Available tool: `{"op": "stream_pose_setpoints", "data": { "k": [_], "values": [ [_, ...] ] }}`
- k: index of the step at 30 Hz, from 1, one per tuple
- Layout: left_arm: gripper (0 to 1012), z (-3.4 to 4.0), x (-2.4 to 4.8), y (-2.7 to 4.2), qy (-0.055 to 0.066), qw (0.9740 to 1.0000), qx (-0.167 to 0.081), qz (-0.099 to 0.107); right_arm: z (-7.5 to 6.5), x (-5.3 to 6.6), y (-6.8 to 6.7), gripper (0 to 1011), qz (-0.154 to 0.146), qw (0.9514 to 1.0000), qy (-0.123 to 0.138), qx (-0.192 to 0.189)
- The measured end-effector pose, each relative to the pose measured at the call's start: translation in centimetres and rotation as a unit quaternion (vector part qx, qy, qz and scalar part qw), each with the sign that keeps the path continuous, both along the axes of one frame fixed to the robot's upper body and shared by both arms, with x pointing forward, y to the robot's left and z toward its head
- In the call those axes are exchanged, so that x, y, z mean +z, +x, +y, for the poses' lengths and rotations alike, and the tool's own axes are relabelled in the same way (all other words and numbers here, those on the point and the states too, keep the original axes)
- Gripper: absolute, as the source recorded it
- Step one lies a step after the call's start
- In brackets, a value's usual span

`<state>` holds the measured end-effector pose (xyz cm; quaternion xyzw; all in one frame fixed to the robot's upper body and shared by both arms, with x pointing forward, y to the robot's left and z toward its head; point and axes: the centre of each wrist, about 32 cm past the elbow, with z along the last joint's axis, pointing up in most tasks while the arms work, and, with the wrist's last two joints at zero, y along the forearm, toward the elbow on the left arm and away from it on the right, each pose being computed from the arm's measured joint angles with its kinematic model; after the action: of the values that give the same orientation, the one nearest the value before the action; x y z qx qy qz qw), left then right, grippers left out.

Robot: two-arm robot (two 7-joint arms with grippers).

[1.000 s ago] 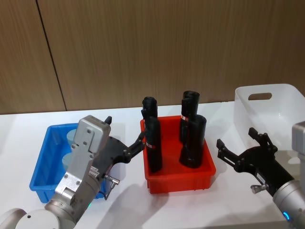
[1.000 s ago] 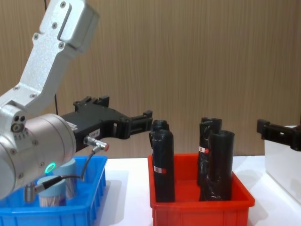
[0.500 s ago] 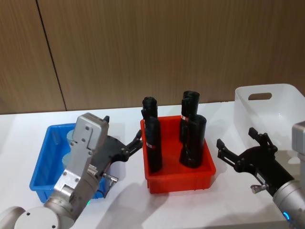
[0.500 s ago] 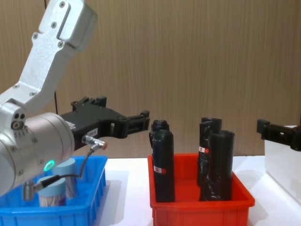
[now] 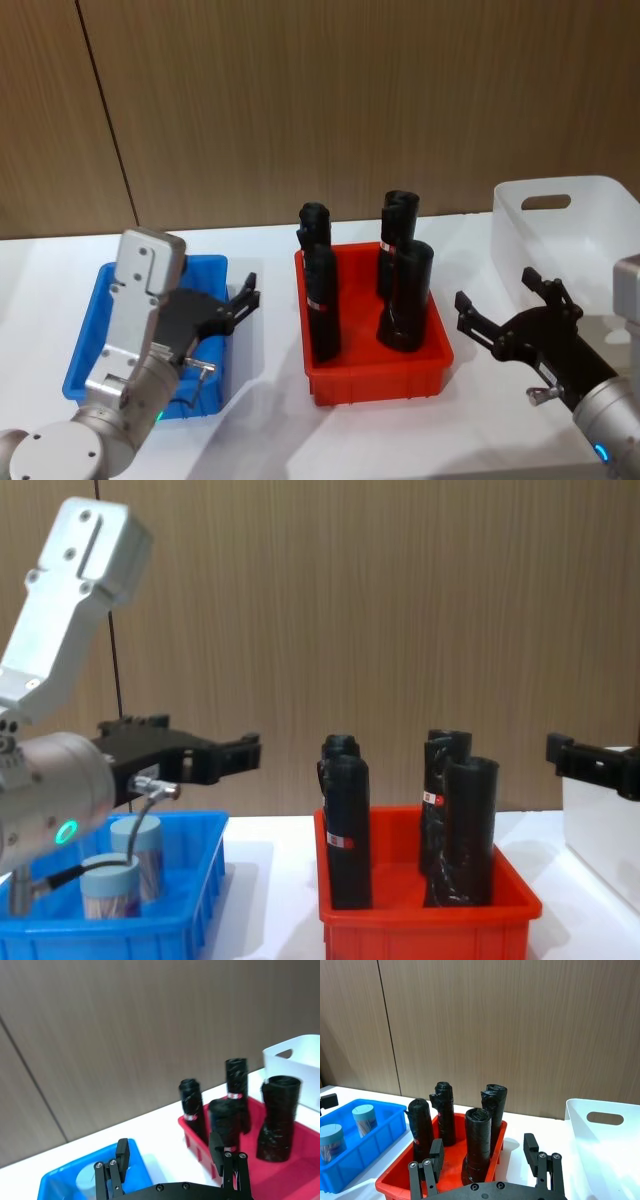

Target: Pick the cotton swabs from the blue box and place them into the white box.

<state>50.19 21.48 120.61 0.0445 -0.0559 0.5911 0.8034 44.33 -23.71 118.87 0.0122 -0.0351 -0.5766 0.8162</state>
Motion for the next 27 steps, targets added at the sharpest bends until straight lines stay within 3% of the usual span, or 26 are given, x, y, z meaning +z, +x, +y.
{"op": "stream_pose_setpoints", "data": {
  "k": [7,19,27],
  "values": [
    [1004,1.07,-0.28,0.56,-0.018,0.9990,0.025,0.031,0.0,0.0,0.0,1001,0.000,1.0000,0.000,0.000],
    [1004,3.22,-1.27,2.33,-0.046,0.9936,0.054,0.088,0.0,0.0,0.0,1002,0.000,1.0000,0.000,0.000],
    [1004,4.30,-1.84,3.37,-0.052,0.9903,0.066,0.111,0.0,0.0,0.0,1002,0.000,1.0000,0.000,0.000]
  ]
}}
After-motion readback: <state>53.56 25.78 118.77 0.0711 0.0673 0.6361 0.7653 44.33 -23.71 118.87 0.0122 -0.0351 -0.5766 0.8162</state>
